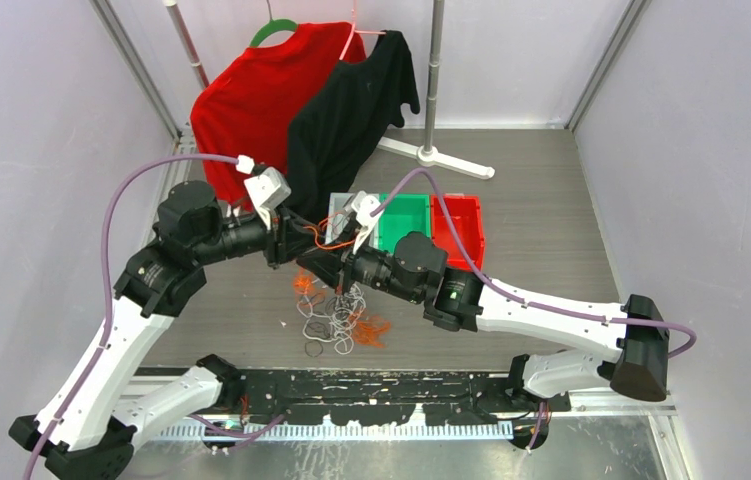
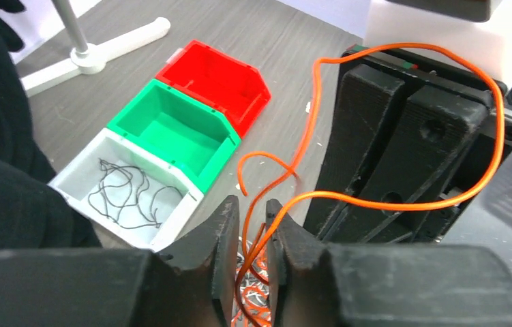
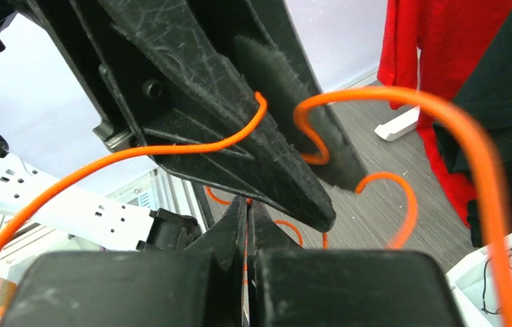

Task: Untangle the cables
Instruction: Untie the cable.

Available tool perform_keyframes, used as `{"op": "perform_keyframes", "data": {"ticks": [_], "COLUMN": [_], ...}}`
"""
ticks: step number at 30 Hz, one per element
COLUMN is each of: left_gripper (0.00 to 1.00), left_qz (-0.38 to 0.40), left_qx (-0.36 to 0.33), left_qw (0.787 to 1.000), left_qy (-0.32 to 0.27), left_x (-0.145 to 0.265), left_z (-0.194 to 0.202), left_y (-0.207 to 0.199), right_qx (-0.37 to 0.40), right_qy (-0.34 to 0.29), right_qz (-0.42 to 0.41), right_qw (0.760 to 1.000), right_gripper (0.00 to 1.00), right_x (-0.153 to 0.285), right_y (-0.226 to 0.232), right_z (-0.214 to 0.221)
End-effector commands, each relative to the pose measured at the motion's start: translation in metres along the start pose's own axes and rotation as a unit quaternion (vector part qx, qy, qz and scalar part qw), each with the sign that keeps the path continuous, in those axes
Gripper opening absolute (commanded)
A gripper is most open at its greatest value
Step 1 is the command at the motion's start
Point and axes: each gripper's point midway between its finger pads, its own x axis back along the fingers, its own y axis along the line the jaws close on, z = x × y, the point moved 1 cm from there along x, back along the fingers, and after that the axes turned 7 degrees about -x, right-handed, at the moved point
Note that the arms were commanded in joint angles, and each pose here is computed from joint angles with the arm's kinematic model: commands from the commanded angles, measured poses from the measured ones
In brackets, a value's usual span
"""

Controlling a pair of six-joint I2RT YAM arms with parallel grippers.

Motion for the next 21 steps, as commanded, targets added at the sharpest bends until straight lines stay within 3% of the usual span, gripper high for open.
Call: {"op": "perform_keyframes", "data": {"ticks": [1, 3, 5, 8, 13, 21], "left_gripper": [0.12, 0.00, 0.00, 0.00, 0.00, 0.00], "left_qz": [0.031, 0.002, -0.028, -0.045, -0.027, -0.004], "left_qx": [-0.014, -0.038, -0.060, -0.075, -0.061, -0.056], "left_qw": [0.999, 0.998, 0.994, 0.989, 0.988, 0.990], "left_qy": [-0.032, -0.057, -0.088, -0.120, -0.143, -0.131], "left_x": [0.009, 0.013, 0.017, 0.024, 0.031, 0.032], "left_z": [-0.028, -0.042, -0.058, -0.079, -0.098, -0.091], "left_y": [-0.014, -0.006, 0.002, 0.005, -0.005, -0.014], "right_qx": [0.010, 0.006, -0.005, -0.026, -0.064, -0.072], "right_qy": [-0.049, -0.051, -0.058, -0.073, -0.098, -0.142], "right_qz": [-0.023, -0.017, -0.009, -0.002, 0.006, -0.008], "right_qw": [0.998, 0.999, 0.998, 0.997, 0.993, 0.987], "right_gripper": [0.01, 0.01, 0.05, 0.25, 0.46, 0.65], "right_x": [0.001, 0.001, 0.003, 0.004, 0.007, 0.017], "right_y": [0.019, 0.017, 0.013, 0.008, 0.002, 0.008], "right_z": [-0.038, -0.036, -0.036, -0.033, -0.029, -0.051]}}
